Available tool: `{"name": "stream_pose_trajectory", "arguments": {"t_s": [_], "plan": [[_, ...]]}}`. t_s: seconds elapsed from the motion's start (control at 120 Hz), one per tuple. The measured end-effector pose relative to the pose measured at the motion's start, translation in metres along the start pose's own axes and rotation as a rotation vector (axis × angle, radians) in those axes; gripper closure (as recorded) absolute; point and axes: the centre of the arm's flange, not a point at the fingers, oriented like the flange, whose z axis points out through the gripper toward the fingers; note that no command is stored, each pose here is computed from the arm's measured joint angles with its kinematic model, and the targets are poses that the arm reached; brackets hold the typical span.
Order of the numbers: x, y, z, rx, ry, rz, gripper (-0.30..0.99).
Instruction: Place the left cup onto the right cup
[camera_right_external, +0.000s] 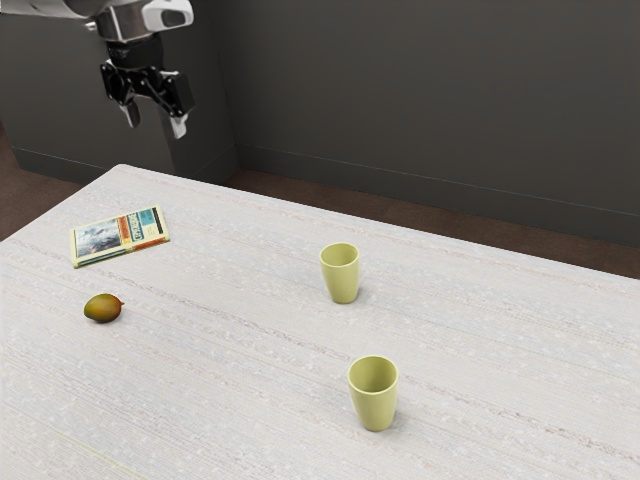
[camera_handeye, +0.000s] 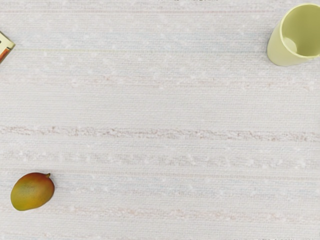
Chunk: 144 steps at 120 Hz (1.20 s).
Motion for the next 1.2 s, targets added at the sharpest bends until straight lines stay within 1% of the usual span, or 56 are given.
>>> {"name": "stream_pose_trajectory", "arguments": {"t_s": [0.075,0.158,0.25,0.333,0.367,0.442,0.558,0.65,0.758,0.9,0.983,1.083,1.2], "plan": [[0.001,0.013,0.003,-0.003,-0.003,0.03,0.01],[0.01,0.02,0.024,0.006,-0.023,0.038,0.02],[0.05,0.017,0.07,0.056,-0.049,0.014,0.02],[0.092,0.014,0.114,0.083,-0.045,0.0,0.02],[0.106,0.016,0.133,0.078,-0.047,0.006,0.02],[0.13,0.024,0.185,0.043,-0.062,0.024,0.02],[0.153,0.039,0.245,-0.01,-0.071,0.037,0.02],[0.159,0.057,0.266,-0.048,-0.069,0.055,0.02],[0.166,0.085,0.253,-0.084,-0.024,0.075,0.02],[0.168,0.112,0.25,-0.119,-0.011,0.063,0.02],[0.165,0.124,0.257,-0.12,-0.027,0.059,0.02],[0.156,0.141,0.278,-0.127,-0.078,0.059,0.02],[0.148,0.148,0.293,-0.131,-0.115,0.044,0.02]]}}
